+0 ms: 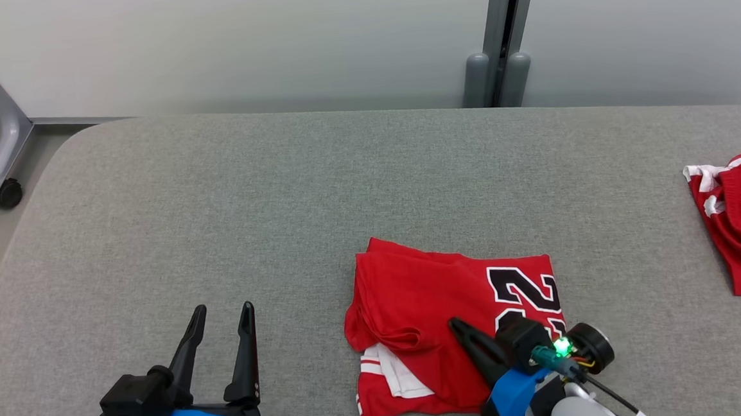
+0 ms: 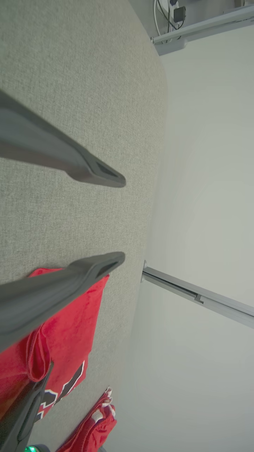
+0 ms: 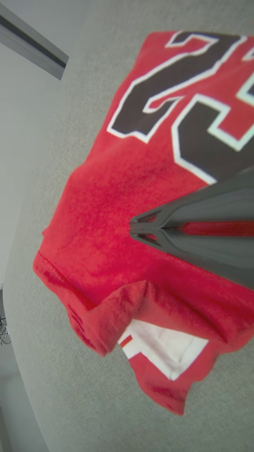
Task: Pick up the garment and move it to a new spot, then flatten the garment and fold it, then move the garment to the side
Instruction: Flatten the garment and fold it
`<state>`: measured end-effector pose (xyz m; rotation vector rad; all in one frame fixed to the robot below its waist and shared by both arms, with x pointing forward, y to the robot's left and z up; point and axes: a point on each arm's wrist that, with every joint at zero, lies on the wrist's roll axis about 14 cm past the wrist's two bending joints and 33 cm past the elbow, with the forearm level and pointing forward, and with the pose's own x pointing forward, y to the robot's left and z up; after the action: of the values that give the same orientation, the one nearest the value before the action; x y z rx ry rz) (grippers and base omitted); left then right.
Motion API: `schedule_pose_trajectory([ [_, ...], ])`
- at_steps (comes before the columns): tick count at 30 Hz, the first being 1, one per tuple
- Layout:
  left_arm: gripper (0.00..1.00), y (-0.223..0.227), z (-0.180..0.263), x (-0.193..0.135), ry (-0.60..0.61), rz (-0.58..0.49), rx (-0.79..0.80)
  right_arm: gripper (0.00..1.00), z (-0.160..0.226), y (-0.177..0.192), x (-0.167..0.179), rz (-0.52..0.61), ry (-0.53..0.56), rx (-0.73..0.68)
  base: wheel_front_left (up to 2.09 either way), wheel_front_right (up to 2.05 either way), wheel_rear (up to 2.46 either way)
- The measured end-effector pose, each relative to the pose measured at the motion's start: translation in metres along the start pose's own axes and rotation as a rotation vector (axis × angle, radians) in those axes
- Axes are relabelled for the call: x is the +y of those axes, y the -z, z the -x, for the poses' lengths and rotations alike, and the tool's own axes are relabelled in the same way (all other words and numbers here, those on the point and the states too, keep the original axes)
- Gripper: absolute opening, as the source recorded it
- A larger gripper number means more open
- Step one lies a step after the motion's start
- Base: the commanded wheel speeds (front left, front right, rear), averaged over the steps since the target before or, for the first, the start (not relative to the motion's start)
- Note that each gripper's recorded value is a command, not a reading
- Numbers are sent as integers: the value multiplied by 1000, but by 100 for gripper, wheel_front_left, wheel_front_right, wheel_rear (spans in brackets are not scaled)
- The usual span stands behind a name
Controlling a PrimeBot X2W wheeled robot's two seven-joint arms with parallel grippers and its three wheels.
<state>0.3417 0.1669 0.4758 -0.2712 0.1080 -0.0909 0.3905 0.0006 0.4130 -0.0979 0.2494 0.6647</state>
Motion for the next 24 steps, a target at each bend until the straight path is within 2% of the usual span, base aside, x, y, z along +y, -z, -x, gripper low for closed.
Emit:
schedule_pose_trajectory([
  [12, 100, -1, 0, 9, -29, 0, -3, 0, 0, 19, 71, 11, -228, 61, 0, 0, 0],
  [19, 100, -1, -3, 12, -39, 5, -2, 0, 2, 22, 93, 29, -311, 84, 0, 0, 0],
  [24, 100, -2, -5, 13, -39, 5, -8, 0, -2, 10, 92, 10, -309, 46, 0, 0, 0],
])
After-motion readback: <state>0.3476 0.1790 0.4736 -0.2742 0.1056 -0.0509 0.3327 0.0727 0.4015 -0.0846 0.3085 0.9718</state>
